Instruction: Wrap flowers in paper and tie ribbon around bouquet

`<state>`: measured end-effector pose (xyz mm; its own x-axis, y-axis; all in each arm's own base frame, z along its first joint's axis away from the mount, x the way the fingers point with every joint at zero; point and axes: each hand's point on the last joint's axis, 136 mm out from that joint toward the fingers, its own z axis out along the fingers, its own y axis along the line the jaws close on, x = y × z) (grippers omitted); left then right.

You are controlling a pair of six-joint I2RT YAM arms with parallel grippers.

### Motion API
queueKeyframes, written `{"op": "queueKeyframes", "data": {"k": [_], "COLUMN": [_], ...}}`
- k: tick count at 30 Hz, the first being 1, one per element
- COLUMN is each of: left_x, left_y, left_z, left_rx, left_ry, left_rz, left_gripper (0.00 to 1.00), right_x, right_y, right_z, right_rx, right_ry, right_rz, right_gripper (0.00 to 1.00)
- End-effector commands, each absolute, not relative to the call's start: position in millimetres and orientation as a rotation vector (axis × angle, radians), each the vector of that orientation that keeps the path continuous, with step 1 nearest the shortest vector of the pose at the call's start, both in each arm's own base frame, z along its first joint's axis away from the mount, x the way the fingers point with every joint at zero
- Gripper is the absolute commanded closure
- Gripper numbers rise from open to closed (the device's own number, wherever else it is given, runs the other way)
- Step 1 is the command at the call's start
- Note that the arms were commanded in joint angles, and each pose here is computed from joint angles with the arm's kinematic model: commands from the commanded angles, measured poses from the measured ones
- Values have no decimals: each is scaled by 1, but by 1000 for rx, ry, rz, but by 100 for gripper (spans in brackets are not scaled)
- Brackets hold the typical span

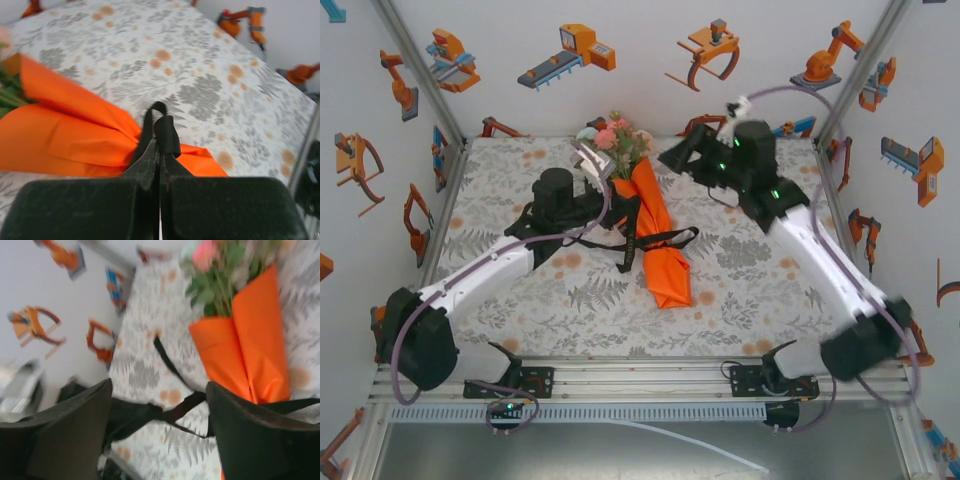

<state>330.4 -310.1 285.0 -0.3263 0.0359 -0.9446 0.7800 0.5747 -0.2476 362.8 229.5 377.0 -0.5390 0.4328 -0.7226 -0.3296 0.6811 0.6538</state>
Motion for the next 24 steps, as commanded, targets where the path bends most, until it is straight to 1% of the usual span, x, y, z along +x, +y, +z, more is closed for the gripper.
{"op": "queueKeyframes", "data": {"k": [1, 3, 4, 6, 8, 10, 12, 14, 16, 19, 22, 24], "left_x": [372, 389, 398, 414, 429, 441, 450, 460, 467, 472, 472, 471], "left_y": [-293, -290, -288, -281, -277, -275, -273, -269, -265, -267, -268, -269], "left_z": [268, 260, 254, 245, 235, 229, 223, 218, 215, 216, 220, 221], "left_rx": [435, 356, 320, 248, 206, 180, 166, 153, 146, 173, 195, 203], "left_ry": [1898, 1941, 1970, 2016, 2045, 2064, 2073, 2078, 2079, 2096, 2085, 2084], "left_rz": [-778, -788, -783, -765, -768, -785, -811, -830, -854, -915, -930, -936], "left_gripper": [100, 100, 100, 100, 100, 100, 100, 100, 100, 100, 100, 100], "right_x": [315, 293, 283, 264, 243, 235, 242, 255, 275, 301, 332, 342], "right_y": [243, 264, 283, 328, 382, 419, 445, 464, 471, 479, 482, 484], "right_z": [341, 309, 294, 268, 246, 221, 191, 166, 146, 131, 112, 103], "right_rx": [42, -10, -65, -258, -562, -791, -958, -1128, -1208, -1261, -1242, -1228], "right_ry": [1802, 1815, 1835, 1858, 1791, 1723, 1720, 1746, 1795, 1832, 1906, 1939], "right_rz": [750, 703, 707, 677, 617, 569, 518, 496, 439, 398, 378, 397], "right_gripper": [40, 42, 42, 42, 42, 38, 35, 36, 37, 36, 35, 35]}}
